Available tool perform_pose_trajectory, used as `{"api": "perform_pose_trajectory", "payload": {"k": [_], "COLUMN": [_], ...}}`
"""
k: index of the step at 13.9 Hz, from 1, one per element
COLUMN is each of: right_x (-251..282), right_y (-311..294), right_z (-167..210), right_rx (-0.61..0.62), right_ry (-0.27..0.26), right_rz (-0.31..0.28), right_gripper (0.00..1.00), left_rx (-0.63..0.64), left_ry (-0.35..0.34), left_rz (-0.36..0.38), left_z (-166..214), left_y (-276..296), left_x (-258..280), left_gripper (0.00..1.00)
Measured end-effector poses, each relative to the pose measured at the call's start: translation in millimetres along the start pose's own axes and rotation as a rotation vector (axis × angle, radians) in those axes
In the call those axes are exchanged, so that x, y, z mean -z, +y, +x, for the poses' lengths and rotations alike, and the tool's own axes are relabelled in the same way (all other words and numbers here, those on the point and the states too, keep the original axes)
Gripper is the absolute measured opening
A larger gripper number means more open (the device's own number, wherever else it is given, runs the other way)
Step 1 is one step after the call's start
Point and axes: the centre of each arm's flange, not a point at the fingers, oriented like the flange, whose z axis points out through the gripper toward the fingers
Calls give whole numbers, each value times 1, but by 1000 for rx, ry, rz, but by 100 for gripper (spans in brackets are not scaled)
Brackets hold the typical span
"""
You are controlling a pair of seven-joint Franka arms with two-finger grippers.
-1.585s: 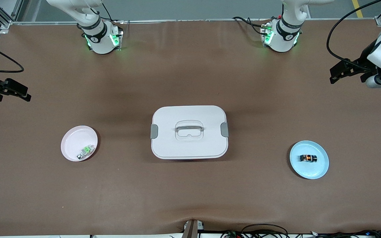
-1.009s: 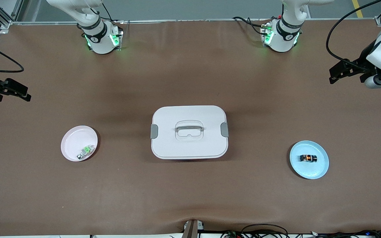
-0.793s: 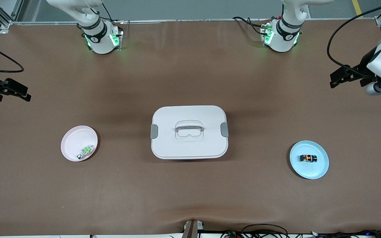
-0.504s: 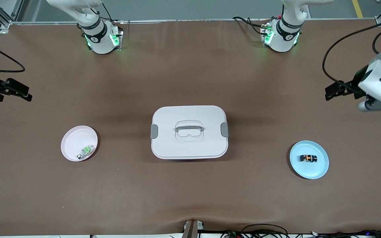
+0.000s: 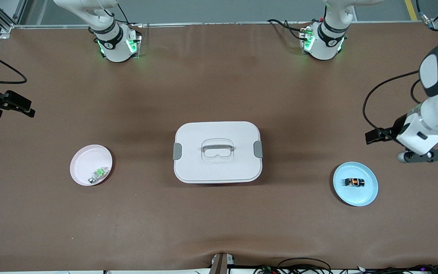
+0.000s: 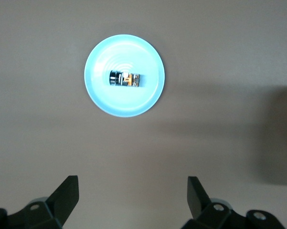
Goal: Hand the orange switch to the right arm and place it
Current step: 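Lower the left gripper onto the black-orange switch on the blue plate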
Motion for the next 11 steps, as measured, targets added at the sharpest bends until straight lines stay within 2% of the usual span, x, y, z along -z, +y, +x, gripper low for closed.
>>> {"api": "perform_pose_trajectory", "payload": {"k": [5,11], "right_x": [1,1], "right_y": [1,1], "right_z": [1,1], "right_rx": [-1,-1], "right_ry": [6,7], "right_rz": [-3,-3], "right_gripper": [100,100], "left_rx": [-114,-166], "left_ry": [13,12], "left_rz": [-4,-8], "left_z": [22,36], "left_y": [-19,-21], "left_x": [-68,-121], "left_gripper": [100,100]}}
